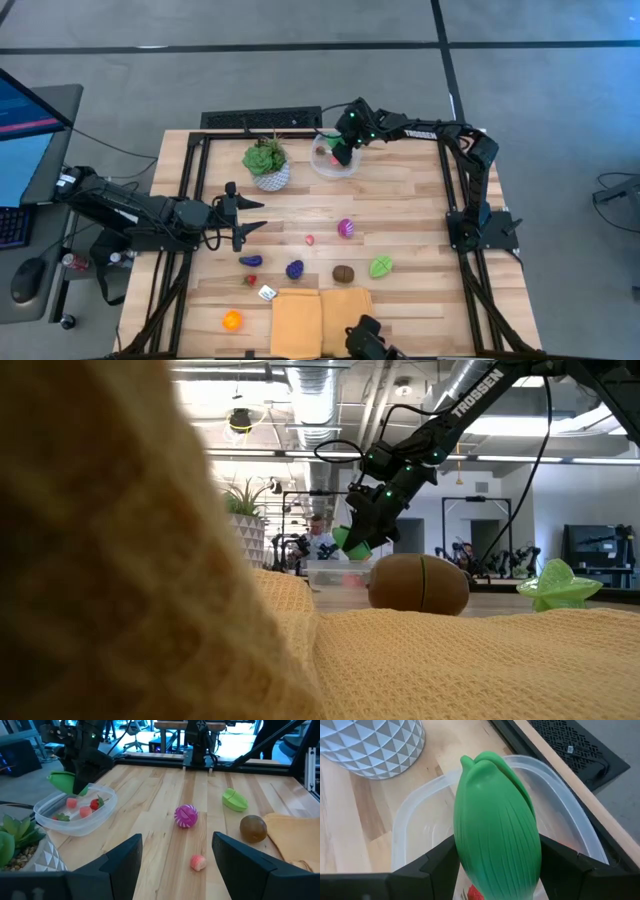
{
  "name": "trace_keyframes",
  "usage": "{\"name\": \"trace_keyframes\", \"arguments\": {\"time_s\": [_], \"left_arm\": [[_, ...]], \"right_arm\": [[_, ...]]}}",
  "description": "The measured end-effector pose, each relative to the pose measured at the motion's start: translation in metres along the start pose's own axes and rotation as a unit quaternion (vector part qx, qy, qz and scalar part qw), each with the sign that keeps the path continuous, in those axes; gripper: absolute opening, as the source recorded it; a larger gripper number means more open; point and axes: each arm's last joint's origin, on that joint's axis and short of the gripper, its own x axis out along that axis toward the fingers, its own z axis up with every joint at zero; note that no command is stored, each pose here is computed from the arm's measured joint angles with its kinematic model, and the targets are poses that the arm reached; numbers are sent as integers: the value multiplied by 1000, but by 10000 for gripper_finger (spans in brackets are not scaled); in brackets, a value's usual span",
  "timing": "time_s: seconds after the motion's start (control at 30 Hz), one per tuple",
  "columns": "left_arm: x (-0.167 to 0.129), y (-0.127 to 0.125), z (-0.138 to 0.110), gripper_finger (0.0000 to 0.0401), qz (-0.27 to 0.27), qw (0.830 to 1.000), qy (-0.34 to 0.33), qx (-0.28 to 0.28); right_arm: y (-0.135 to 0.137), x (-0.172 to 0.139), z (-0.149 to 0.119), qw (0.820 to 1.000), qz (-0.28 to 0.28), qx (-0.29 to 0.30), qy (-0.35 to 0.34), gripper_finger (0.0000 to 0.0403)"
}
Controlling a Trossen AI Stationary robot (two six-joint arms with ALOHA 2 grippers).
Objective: Pick and placing Produce into tupperware
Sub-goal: Put the corn into the transparent bin
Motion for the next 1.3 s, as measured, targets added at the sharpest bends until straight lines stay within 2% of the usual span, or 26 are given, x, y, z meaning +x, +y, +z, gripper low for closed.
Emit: {"name": "trace_keyframes", "arguments": {"time_s": [0.23, 0.67, 1.3], "left_arm": [[0, 0, 0, 233, 1, 1000, 0, 0], [0, 0, 0, 233, 1, 1000, -1, 0], [0, 0, -1, 233, 2, 1000, 3, 2]], "right_arm": [[-5, -4, -6, 999, 9, 15, 42, 256], [-1, 9, -6, 999, 13, -2, 30, 256], [-2, 9, -5, 1000, 14, -5, 25, 264]]}}
